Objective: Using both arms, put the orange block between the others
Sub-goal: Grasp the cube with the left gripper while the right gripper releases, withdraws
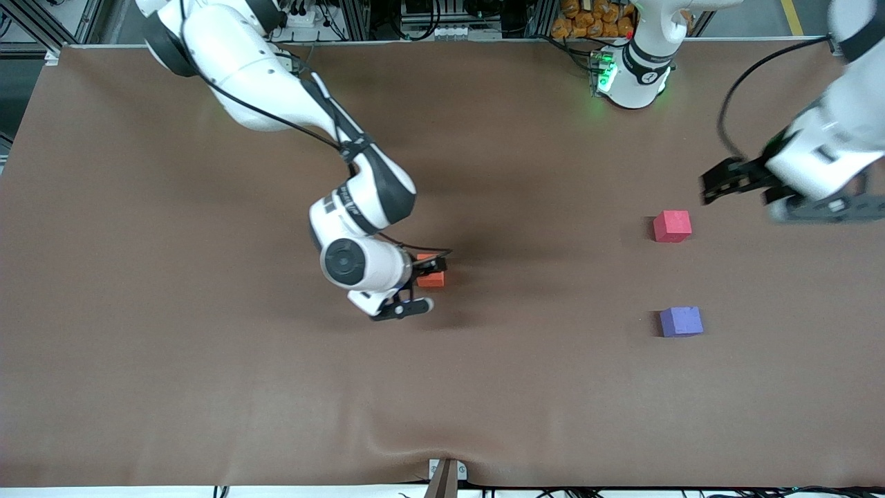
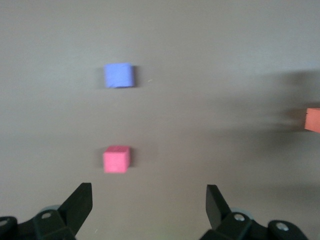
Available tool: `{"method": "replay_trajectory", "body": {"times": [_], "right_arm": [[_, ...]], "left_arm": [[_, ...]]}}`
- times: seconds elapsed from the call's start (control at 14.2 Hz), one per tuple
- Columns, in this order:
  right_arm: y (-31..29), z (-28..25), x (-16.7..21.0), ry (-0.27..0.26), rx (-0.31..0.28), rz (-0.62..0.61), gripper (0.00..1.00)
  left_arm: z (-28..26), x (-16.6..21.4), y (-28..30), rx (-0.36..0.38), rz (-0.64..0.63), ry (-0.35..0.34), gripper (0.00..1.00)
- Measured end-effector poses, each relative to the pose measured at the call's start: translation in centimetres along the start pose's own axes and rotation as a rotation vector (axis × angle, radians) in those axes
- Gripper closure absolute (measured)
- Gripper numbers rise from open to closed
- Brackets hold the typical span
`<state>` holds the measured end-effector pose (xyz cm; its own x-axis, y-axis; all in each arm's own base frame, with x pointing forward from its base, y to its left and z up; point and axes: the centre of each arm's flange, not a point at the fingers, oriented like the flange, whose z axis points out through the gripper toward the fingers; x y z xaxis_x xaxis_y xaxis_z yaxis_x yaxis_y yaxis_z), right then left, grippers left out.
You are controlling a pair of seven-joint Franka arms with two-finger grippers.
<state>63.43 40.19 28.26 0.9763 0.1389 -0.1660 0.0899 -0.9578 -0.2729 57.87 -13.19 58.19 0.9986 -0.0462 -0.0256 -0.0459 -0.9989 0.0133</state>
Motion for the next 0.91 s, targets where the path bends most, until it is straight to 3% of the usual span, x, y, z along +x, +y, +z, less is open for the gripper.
{"method": "replay_trajectory", "body": {"times": [0.35,0.7,0.91], "right_arm": [[5.7,-12.6,0.0,0.141,-0.12,0.019,0.0],[17.4,-19.9,-4.2,0.141,-0.173,0.003,0.0],[22.8,-24.0,-8.3,0.15,-0.178,0.039,0.0]], "left_arm": [[12.5,2.4,16.6,-0.023,0.045,-0.007,0.0],[22.3,0.7,34.3,-0.107,-0.041,0.062,0.0],[28.4,-0.6,39.5,-0.142,-0.05,0.111,0.0]]}}
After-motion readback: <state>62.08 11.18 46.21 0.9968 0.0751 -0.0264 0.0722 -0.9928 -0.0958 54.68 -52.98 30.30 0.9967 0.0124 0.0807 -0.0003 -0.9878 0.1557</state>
